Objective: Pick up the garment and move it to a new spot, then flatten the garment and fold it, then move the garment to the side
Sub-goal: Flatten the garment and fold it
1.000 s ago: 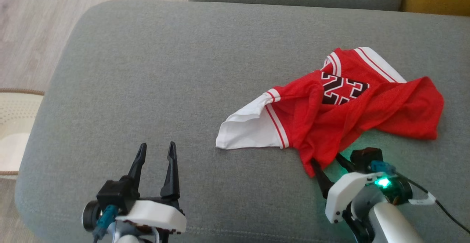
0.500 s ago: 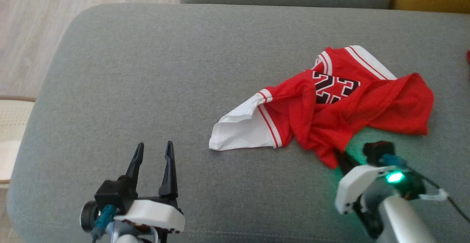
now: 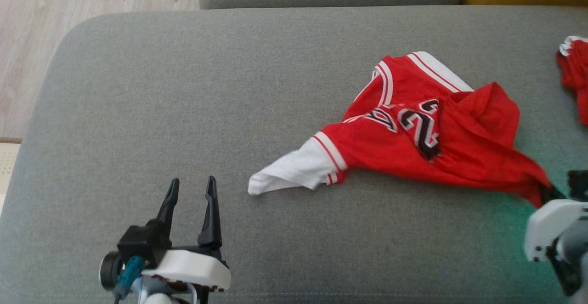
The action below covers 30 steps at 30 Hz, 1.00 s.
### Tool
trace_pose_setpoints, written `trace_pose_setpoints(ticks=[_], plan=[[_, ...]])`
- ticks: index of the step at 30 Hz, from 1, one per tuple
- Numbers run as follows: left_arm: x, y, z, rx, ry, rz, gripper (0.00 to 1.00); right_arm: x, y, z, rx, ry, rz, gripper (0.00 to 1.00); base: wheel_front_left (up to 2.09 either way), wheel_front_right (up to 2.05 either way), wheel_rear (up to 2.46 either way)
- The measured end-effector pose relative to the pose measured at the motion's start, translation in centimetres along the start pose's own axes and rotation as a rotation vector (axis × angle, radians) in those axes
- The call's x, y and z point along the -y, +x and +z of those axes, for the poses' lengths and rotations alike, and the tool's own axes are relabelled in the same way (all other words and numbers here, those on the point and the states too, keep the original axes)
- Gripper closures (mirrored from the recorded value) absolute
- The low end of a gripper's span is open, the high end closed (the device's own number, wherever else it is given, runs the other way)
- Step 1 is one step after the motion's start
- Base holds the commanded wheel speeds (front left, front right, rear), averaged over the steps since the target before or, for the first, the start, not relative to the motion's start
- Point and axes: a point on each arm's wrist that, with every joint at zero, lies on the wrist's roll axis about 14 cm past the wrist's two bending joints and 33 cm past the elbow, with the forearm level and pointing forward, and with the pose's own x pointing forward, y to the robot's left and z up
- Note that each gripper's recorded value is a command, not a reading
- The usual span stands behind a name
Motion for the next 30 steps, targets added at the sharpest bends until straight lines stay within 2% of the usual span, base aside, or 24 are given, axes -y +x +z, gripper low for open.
trace_pose_setpoints(ticks=[4, 5, 6, 8, 9, 10, 13, 17, 20, 26, 27, 30], plan=[[0.1, 0.0, 0.1, 0.004, 0.000, -0.003, 0.00, 2.2, -0.3, -0.2, -0.018, -0.011, -0.051, 1.00, 0.00, 0.00, 0.00], [0.1, 0.0, 0.2, 0.005, 0.001, -0.004, 0.00, 2.5, -0.3, -0.2, -0.019, -0.012, -0.061, 0.88, 0.00, 0.00, 0.00], [0.1, 0.0, 0.2, 0.007, 0.001, -0.006, 0.00, 2.7, -0.4, -0.2, -0.019, -0.012, -0.067, 0.70, 0.00, 0.00, 0.00], [0.2, 0.0, 0.3, 0.009, 0.001, -0.010, 0.00, 3.0, -0.4, -0.3, -0.021, -0.014, -0.077, 0.48, 0.00, 0.00, 0.00], [0.2, 0.0, 0.3, 0.010, 0.001, -0.011, 0.00, 3.2, -0.4, -0.2, -0.017, -0.015, -0.083, 0.05, 0.00, 0.00, 0.00], [0.3, 0.0, 0.3, 0.011, 0.000, -0.014, 0.00, 3.4, -0.5, -0.2, -0.012, -0.013, -0.087, 0.00, 0.00, 0.00, 0.00], [0.3, -0.2, 0.5, 0.017, 0.003, -0.015, 0.00, 3.8, -0.4, 1.1, 0.031, -0.012, -0.099, 0.00, 0.00, 0.00, 0.00], [0.3, -0.4, 0.7, 0.023, 0.004, -0.012, 0.00, 4.6, -0.7, 4.8, 0.143, -0.029, -0.116, 0.00, 0.00, 0.00, 0.00], [0.3, -0.7, 0.9, 0.029, 0.004, -0.013, 0.00, 3.2, -1.2, 7.9, 0.236, -0.053, -0.077, 0.00, 0.00, 0.00, 0.00], [-0.3, -1.1, 1.1, 0.035, 0.002, 0.009, 0.00, -6.6, -1.9, 11.9, 0.332, -0.143, 0.193, 0.00, 0.00, 0.00, 0.00], [-0.6, -1.3, 1.1, 0.035, 0.002, 0.021, 0.00, -10.1, -2.1, 12.4, 0.331, -0.190, 0.295, 0.00, 0.00, 0.00, 0.00], [-1.3, -1.6, 1.0, 0.033, -0.004, 0.045, 0.00, -14.5, -2.2, 12.3, 0.306, -0.291, 0.433, 0.00, 0.00, 0.00, 0.00]])
